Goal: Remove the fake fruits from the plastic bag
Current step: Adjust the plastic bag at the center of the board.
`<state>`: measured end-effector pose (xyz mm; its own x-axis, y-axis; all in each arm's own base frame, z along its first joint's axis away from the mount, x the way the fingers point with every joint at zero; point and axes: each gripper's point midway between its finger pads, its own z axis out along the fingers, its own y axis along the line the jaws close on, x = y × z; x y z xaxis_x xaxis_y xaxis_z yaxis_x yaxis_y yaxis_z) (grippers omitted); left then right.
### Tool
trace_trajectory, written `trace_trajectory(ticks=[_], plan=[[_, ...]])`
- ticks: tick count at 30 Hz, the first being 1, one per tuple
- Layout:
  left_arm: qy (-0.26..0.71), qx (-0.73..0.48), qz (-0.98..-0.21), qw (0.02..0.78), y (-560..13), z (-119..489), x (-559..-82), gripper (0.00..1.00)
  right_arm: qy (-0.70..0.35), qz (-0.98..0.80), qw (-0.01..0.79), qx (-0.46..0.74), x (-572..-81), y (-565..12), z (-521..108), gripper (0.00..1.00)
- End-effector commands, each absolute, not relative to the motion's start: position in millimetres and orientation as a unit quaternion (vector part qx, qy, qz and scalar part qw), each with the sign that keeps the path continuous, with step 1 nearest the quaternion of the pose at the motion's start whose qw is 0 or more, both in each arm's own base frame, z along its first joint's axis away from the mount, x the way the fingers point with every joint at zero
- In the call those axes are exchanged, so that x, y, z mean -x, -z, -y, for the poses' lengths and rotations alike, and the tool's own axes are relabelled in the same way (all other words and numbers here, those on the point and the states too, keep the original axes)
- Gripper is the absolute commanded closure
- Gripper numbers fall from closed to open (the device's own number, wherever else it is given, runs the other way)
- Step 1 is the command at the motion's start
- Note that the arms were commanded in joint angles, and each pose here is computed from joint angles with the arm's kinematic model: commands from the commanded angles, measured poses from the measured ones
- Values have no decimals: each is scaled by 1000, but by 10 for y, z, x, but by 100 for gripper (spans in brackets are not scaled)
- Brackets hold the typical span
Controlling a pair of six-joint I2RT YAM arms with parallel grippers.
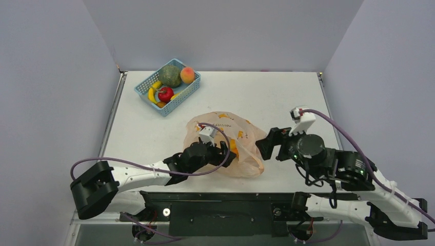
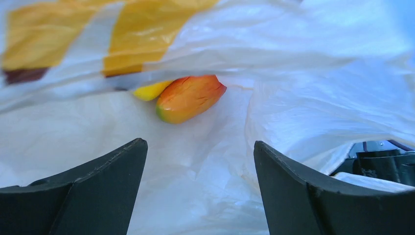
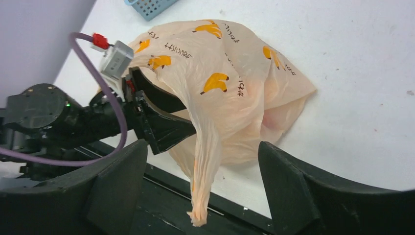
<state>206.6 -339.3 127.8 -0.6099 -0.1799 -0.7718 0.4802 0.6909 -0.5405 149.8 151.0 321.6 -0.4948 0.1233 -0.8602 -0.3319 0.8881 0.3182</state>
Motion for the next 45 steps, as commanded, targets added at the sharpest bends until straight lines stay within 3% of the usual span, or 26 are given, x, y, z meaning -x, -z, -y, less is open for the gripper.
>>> trace_trajectory(ticks=[1, 11, 16, 23, 25, 26, 27, 28, 29, 38, 45], plan=[[371, -65, -809, 451, -1401, 3151, -2093, 21, -198, -856, 446, 172, -1609, -3133, -1921, 23], [388, -36, -797, 462, -1490, 2804, -2061, 16, -164, -892, 326, 266, -1629, -2246, -2483, 24], [405, -56, -791, 455, -1530, 2904, -2059, 15, -5, -899, 377, 222, -1884, -2032, -2214, 25], [416, -90, -792, 438, -1512, 3076, -2049, 15, -7, -894, 403, 195, -1864, -1951, -2126, 25], [419, -90, -790, 439, -1498, 3104, -2065, 15, 25, -895, 410, 176, -1947, -1849, -2054, 38], [425, -87, -787, 439, -1516, 3125, -2075, 15, 44, -894, 411, 171, -1973, -1798, -2010, 56], [424, -86, -790, 434, -1480, 3140, -2081, 15, 64, -891, 422, 151, -2018, -1788, -1934, 66], [433, -84, -786, 433, -1517, 3174, -2086, 15, 87, -891, 420, 149, -2013, -1760, -1847, 91], [434, -84, -787, 430, -1499, 3206, -2096, 15, 98, -886, 434, 129, -2028, -1789, -1793, 100], [435, -107, -793, 412, -1376, 3654, -2307, 20, 38, -883, 454, 110, -1734, -1878, -1648, 100], [380, -143, -809, 424, -1049, 3867, -2437, 25, -43, -877, 473, 77, -1655, -1950, -1594, 100]])
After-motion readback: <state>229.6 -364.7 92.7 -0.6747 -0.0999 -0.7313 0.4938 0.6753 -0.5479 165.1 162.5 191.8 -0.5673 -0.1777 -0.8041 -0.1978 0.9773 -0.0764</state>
